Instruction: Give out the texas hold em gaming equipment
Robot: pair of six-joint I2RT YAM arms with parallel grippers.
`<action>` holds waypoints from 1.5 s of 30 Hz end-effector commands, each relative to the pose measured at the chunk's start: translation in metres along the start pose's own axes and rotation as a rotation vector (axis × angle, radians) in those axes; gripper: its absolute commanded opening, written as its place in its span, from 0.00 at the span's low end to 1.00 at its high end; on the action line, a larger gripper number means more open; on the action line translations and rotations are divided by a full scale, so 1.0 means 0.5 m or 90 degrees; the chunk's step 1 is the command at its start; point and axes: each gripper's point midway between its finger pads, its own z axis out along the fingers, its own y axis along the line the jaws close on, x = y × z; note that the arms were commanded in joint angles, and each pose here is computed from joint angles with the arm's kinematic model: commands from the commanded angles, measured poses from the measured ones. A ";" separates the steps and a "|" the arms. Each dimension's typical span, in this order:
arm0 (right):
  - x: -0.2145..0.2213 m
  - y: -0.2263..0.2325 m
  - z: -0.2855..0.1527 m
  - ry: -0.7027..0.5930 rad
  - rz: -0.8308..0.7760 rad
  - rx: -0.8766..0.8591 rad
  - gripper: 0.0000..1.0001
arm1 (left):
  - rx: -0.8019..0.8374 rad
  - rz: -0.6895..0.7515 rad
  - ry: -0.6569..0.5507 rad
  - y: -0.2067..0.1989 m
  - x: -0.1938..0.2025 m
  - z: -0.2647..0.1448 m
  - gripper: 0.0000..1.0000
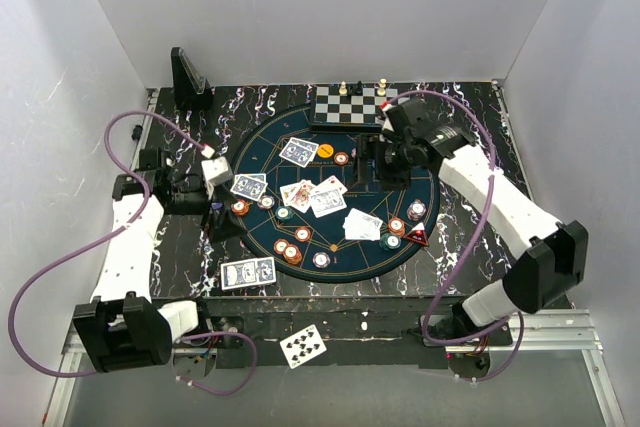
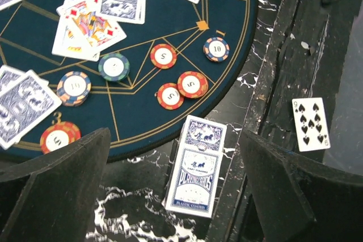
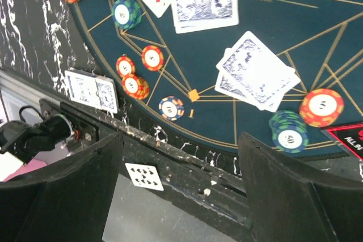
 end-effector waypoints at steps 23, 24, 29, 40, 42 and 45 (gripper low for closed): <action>-0.094 -0.572 -0.153 -0.475 0.205 0.441 0.95 | -0.374 -0.387 0.117 0.293 0.127 -0.028 0.98; -0.096 -0.579 -0.152 -0.488 0.202 0.449 0.94 | -0.380 -0.383 0.108 0.298 0.128 -0.027 0.98; -0.105 -0.608 -0.124 -0.545 0.155 0.454 0.94 | -0.430 -0.411 0.049 0.348 0.125 -0.018 0.98; -0.105 -0.667 -0.117 -0.591 0.119 0.510 0.93 | -0.470 -0.389 -0.048 0.392 0.089 -0.018 0.98; -0.112 -0.665 -0.114 -0.608 0.108 0.495 0.93 | -0.468 -0.299 -0.106 0.382 0.055 -0.023 0.98; -0.117 -0.666 -0.104 -0.613 0.101 0.482 0.93 | -0.472 -0.190 -0.199 0.365 0.024 -0.023 0.98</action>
